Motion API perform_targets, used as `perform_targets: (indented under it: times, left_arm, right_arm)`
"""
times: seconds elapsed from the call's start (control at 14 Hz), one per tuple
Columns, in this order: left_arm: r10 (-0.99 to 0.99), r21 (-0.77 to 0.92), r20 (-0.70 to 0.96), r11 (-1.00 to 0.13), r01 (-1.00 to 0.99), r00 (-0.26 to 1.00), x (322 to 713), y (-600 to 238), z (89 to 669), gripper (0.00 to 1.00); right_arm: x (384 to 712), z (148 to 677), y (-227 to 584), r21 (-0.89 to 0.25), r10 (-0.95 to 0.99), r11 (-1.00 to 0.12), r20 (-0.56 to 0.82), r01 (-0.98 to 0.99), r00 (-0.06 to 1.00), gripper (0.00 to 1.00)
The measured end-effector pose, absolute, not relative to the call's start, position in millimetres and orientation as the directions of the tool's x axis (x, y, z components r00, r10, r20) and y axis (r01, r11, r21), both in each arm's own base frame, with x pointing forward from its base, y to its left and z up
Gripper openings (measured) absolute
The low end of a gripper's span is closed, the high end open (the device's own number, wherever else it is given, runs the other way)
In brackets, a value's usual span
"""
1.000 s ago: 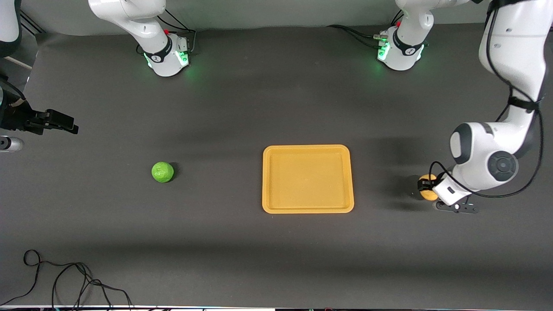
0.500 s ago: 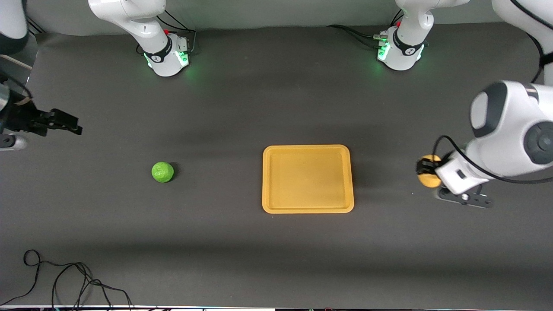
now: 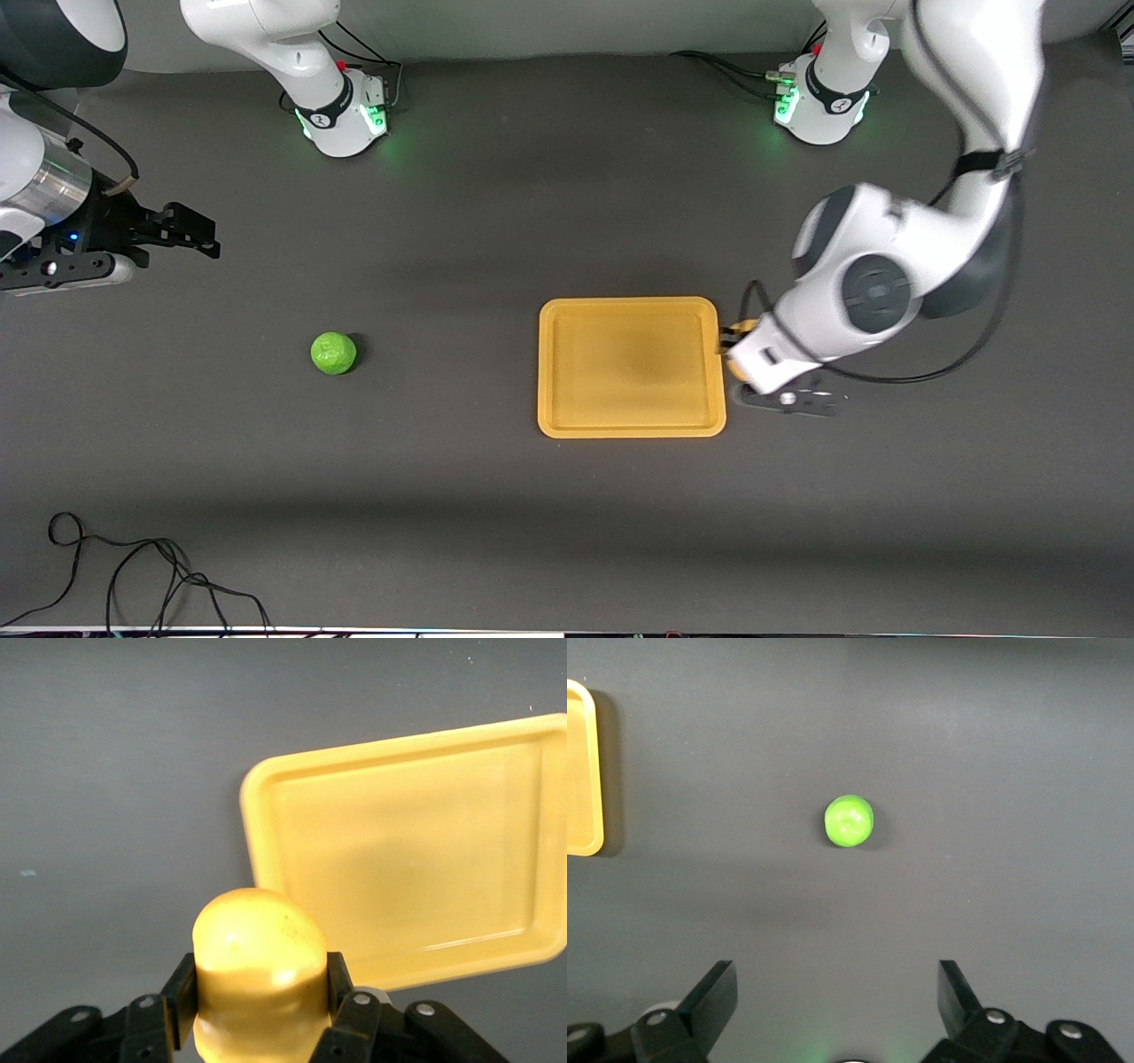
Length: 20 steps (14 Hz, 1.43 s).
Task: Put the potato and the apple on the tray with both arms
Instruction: 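Carry the potato over the tray while the right gripper reaches the apple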
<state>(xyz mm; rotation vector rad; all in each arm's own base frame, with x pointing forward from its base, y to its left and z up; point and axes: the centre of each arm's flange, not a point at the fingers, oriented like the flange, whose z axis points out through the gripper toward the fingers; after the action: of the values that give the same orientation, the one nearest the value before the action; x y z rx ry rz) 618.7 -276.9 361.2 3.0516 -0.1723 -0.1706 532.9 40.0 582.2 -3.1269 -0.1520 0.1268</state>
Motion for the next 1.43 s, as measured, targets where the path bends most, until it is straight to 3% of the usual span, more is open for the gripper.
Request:
perform_targets:
  times: [0.29,0.5,1.43]
  left_arm:
    - [-0.101,0.092,-0.059,-0.991,-0.095,0.993,601.4,-303.9,286.8,0.61]
    - [-0.107,0.095,-0.039,-0.990,-0.103,0.993,591.0,-303.9,251.0,0.61]
    - [-0.046,0.087,-0.057,-0.995,-0.041,0.997,583.1,-306.9,223.7,0.61]
  right_arm:
    - [526.3,571.6,49.9,-0.014,0.117,-0.993,-0.096,0.116,0.988,1.00]
    - [529.5,532.9,49.2,-0.014,0.114,-0.993,-0.076,0.114,0.991,1.00]
    - [538.4,306.7,50.3,0.007,0.102,-0.995,0.062,0.102,0.993,1.00]
